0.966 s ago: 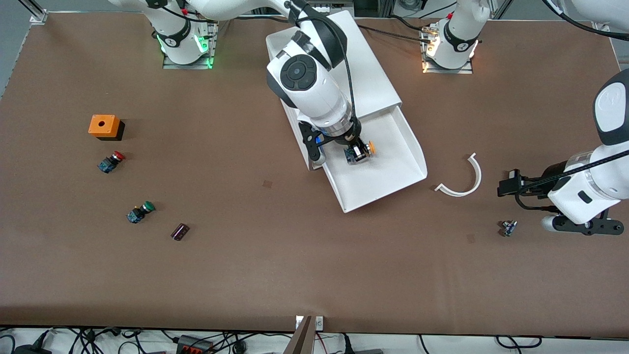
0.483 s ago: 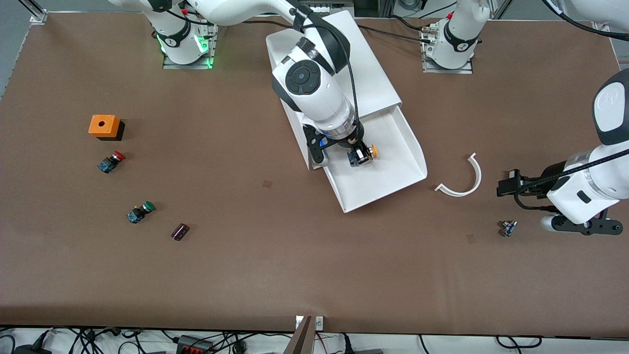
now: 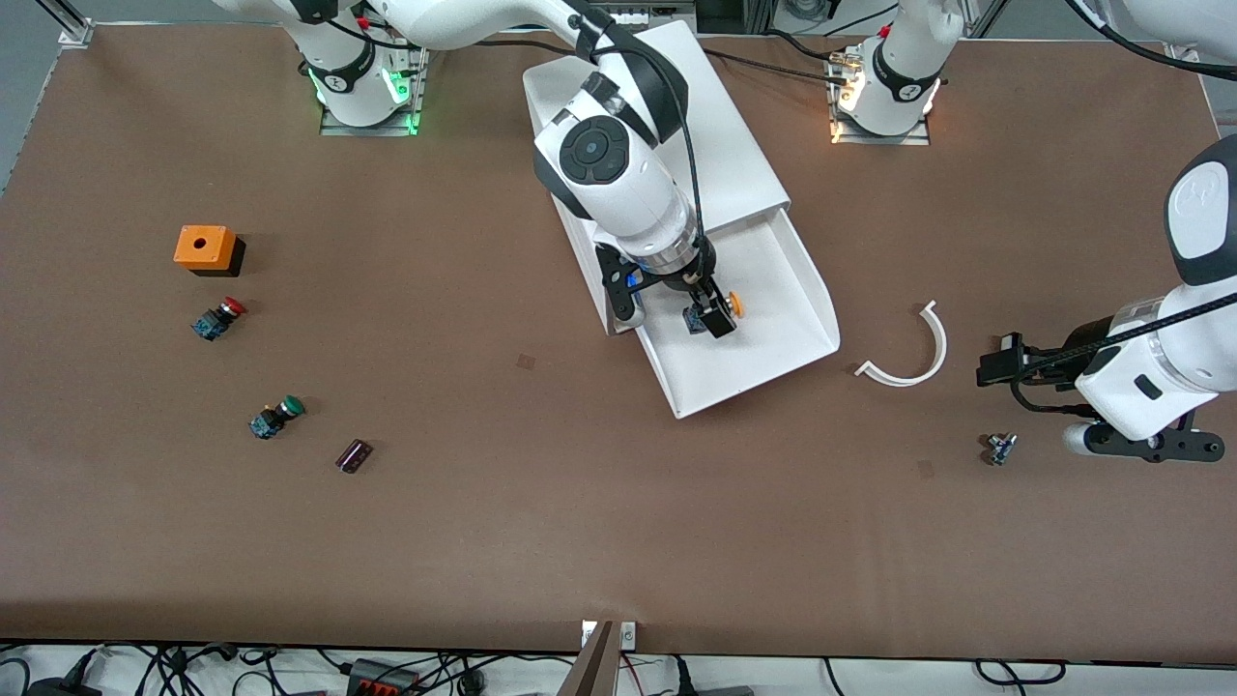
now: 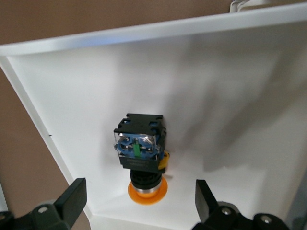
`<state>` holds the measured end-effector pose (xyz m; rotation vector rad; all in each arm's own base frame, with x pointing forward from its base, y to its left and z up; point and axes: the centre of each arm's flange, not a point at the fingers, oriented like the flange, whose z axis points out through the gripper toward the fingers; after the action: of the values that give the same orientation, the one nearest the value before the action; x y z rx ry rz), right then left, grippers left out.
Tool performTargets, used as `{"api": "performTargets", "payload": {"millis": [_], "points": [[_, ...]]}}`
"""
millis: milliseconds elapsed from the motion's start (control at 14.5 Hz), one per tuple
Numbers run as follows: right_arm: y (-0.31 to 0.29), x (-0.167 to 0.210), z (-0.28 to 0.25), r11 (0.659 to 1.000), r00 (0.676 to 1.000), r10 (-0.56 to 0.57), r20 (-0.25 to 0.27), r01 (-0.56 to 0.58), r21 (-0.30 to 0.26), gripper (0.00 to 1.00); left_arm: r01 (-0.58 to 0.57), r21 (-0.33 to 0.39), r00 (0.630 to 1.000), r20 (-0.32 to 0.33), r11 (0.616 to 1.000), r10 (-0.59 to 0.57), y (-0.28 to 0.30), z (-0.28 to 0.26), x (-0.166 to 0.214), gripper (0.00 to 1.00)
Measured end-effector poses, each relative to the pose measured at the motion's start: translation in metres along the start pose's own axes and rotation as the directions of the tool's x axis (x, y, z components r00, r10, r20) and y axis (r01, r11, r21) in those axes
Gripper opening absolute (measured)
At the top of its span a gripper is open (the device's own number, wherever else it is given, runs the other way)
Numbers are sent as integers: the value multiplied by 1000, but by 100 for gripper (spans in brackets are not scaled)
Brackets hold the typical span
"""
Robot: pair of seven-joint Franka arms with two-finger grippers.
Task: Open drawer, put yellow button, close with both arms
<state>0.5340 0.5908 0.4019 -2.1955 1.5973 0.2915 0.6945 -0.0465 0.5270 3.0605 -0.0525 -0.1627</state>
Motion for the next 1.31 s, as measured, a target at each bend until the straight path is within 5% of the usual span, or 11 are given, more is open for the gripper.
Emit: {"api": "performTargets", "payload": {"millis": [414, 621, 828, 1103, 1310], "points": [[-28, 16, -56, 996, 999, 41, -11, -41, 76, 100, 25, -2, 1000, 1, 1000, -25, 4, -1, -1, 100], [-43, 51, -98, 998, 996, 54, -66, -51, 45, 100, 43, -1, 999, 12, 999, -43, 7, -1, -3, 100], [-48, 91, -134, 994, 986, -102, -130, 95, -61, 100, 119, 0, 992, 39, 993, -119, 15, 0, -7, 100], [-42, 151, -147, 915, 915, -346, -209, 280, -290, 100, 180, 1, 982, 48, 984, -180, 54, 4, -10, 100], [-46, 182, -154, 875, 863, -432, -263, 330, -354, 100, 208, -5, 978, 12, 978, -208, 98, 12, -7, 100]]}}
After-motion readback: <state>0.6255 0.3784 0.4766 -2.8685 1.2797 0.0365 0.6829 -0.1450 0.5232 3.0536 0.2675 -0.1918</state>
